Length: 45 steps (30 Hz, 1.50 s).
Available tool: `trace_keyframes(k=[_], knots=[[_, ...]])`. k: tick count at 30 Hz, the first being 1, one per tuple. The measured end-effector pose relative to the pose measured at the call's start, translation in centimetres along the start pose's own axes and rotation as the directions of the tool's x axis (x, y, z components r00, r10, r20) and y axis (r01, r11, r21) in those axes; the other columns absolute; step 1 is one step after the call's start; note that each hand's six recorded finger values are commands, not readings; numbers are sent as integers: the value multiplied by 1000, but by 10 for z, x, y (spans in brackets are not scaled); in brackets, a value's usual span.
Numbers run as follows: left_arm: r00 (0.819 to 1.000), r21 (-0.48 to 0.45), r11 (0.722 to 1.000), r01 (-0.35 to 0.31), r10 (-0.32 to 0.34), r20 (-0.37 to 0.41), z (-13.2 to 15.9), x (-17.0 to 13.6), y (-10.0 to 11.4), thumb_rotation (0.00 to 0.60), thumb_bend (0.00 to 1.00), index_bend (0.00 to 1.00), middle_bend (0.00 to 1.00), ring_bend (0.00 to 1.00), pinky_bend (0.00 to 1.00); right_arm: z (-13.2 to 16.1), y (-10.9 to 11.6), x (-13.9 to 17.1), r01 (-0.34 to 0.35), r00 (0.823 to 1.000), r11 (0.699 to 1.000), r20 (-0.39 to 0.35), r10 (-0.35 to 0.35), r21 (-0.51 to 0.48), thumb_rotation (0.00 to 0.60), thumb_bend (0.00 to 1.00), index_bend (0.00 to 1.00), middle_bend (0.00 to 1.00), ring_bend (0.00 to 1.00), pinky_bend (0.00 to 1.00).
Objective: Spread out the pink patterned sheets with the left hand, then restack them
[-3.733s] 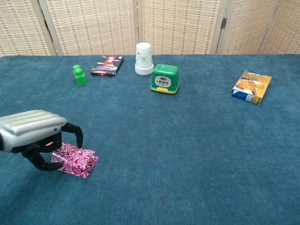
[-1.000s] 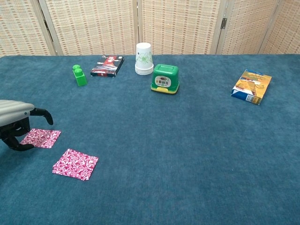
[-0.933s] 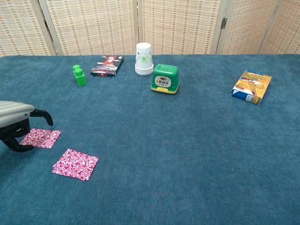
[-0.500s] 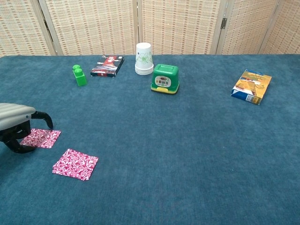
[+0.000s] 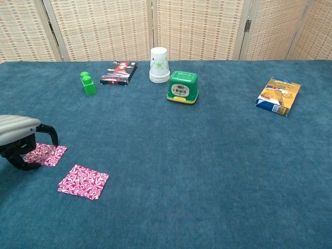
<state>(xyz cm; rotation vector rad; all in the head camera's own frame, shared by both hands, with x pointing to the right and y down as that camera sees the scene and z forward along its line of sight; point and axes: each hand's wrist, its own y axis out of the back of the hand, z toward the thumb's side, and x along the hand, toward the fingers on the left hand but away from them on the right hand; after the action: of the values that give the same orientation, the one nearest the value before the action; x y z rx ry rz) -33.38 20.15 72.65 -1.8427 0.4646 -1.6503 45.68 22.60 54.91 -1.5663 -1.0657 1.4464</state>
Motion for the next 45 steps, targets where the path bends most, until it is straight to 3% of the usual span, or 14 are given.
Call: trace_keyframes(k=[24, 33, 45], knots=[[999, -16, 1000, -24, 25, 39, 7, -10, 18, 600, 323, 425, 975, 932, 1000, -2, 0, 0, 1, 1000, 1000, 3, -1, -2, 600, 385, 62, 236, 132, 194], [992, -22, 999, -42, 44, 119, 34, -29, 28, 600, 323, 419, 976, 932, 1000, -3, 0, 0, 5, 1000, 1000, 3, -5, -5, 600, 385, 62, 236, 132, 194], [981, -16, 999, -31, 34, 192, 76, -48, 14, 600, 323, 413, 975, 932, 1000, -7, -1, 0, 5, 1000, 1000, 9, -5, -11, 600, 386, 62, 242, 131, 194]])
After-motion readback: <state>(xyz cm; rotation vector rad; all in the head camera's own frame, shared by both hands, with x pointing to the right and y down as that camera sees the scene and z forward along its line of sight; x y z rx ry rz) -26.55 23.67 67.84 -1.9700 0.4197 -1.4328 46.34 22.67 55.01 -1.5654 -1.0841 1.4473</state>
